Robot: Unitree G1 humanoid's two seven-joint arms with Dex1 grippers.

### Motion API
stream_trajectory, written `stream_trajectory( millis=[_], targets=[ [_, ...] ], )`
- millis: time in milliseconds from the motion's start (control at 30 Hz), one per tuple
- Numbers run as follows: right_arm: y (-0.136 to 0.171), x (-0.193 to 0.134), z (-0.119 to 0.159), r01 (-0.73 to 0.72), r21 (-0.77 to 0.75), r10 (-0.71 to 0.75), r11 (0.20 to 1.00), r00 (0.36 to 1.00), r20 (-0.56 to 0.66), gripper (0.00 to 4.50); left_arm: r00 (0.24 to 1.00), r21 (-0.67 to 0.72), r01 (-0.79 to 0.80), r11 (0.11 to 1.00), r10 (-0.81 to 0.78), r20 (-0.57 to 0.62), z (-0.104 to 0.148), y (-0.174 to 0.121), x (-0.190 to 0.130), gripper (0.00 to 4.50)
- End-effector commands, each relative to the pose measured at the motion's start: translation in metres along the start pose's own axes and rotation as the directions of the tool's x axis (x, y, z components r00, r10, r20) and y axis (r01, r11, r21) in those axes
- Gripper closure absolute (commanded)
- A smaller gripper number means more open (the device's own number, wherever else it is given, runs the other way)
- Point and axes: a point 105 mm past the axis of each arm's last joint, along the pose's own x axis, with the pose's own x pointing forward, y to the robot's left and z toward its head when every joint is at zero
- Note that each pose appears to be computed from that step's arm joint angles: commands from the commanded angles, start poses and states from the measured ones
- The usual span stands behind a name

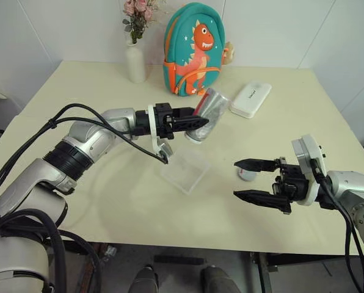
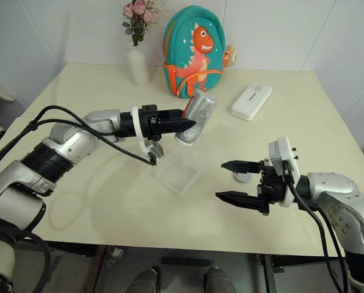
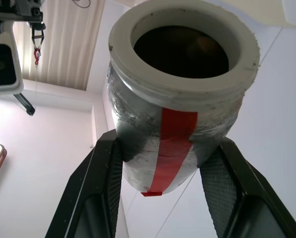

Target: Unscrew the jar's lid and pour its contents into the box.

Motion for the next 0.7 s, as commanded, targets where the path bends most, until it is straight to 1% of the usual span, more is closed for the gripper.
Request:
stream_trajectory(
  millis=[33,167,300,400,467,600,667,700],
  targets=[
    [0.003,-0.017,0.012,0.027,-0.046,-0.027,0.999,1.000,0.001,0.01,0.994,0.108,-0.099,0.989,0.102,-0.027,-0.012,0.012,0.002,2.61],
    [0.001,-0.020,0.014,0.064,-0.035,-0.063,0.997,0.998,0.026,0.01,0.989,0.092,-0.141,0.986,0.145,-0.040,-0.012,0.015,0.003,2.61],
    [-0.002,-0.023,0.016,0.088,-0.058,-0.085,0.994,0.995,0.051,0.01,0.978,0.060,-0.206,0.977,0.208,-0.029,0.005,0.028,0.004,2.61],
    [-0.002,-0.026,0.015,0.099,-0.056,-0.096,0.994,0.994,0.059,0.01,0.980,0.053,-0.191,0.980,0.193,-0.041,0.007,0.027,-0.001,2.61],
    [-0.002,-0.028,0.012,0.102,-0.054,-0.099,0.993,0.994,0.055,0.01,0.981,0.045,-0.187,0.981,0.188,-0.036,0.012,0.026,-0.004,2.61],
    [-0.002,-0.029,0.011,0.105,-0.055,-0.101,0.993,0.993,0.057,0.01,0.987,0.041,-0.147,0.988,0.149,-0.054,0.012,0.019,-0.006,2.61],
    [-0.002,-0.030,0.010,0.103,-0.057,-0.100,0.993,0.993,0.057,0.01,0.986,0.036,-0.159,0.987,0.160,-0.040,0.018,0.021,-0.005,2.61],
    [-0.002,-0.029,0.009,0.100,-0.061,-0.097,0.993,0.994,0.056,0.01,0.991,0.041,-0.123,0.992,0.125,-0.046,0.014,0.012,-0.008,2.61]
  ],
)
